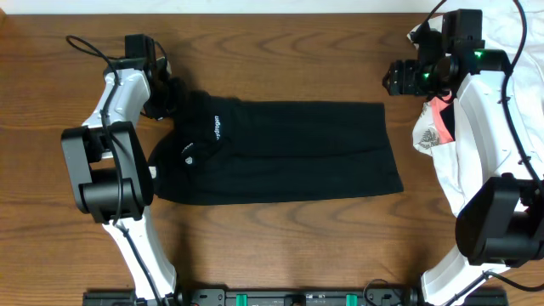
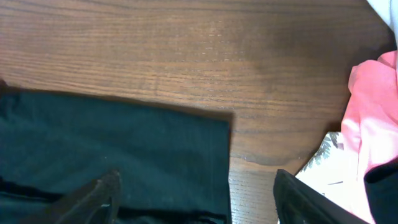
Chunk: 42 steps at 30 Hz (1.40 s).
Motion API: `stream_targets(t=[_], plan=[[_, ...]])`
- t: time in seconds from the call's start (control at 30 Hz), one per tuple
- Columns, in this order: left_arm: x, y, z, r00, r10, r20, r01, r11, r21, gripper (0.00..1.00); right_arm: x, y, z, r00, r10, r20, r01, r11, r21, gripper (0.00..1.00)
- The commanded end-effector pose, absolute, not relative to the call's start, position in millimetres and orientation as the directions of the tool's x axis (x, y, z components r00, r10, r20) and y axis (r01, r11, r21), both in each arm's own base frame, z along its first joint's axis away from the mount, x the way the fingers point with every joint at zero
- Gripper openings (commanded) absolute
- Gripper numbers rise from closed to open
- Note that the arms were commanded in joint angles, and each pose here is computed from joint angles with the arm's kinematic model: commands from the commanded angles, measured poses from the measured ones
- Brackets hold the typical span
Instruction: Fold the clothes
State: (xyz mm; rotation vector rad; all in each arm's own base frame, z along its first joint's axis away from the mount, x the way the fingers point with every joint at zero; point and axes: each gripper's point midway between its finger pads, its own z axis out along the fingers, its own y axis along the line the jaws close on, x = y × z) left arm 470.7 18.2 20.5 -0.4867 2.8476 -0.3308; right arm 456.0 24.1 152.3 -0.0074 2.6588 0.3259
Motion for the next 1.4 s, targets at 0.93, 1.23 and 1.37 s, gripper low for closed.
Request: stream_targets(t=[0.93, 1.23, 1.37], plan=[[468.6, 18.4, 128.4, -0.875, -0.303, -0.378, -0.203, 0.937, -0.283, 0.06, 462.0, 29.8, 99.9, -0.935, 0.034, -0.352, -0.062, 0.964, 0.257, 0.77], [468.1, 18.4, 128.1, -0.876, -0.303, -0.376, -0.203, 0.937, -0.283, 0.06, 474.5, 47.0, 50.7, -0.952, 0.035, -0.303, -0.081, 0.929, 0.360, 0.80], [467.7, 18.3, 127.5, -0.876, -0.304, -0.374, -0.204, 0.937, -0.283, 0.06, 480.1, 47.7, 46.3, -0.948, 0.035, -0.317, -0.087, 0.928, 0.363, 0.80]])
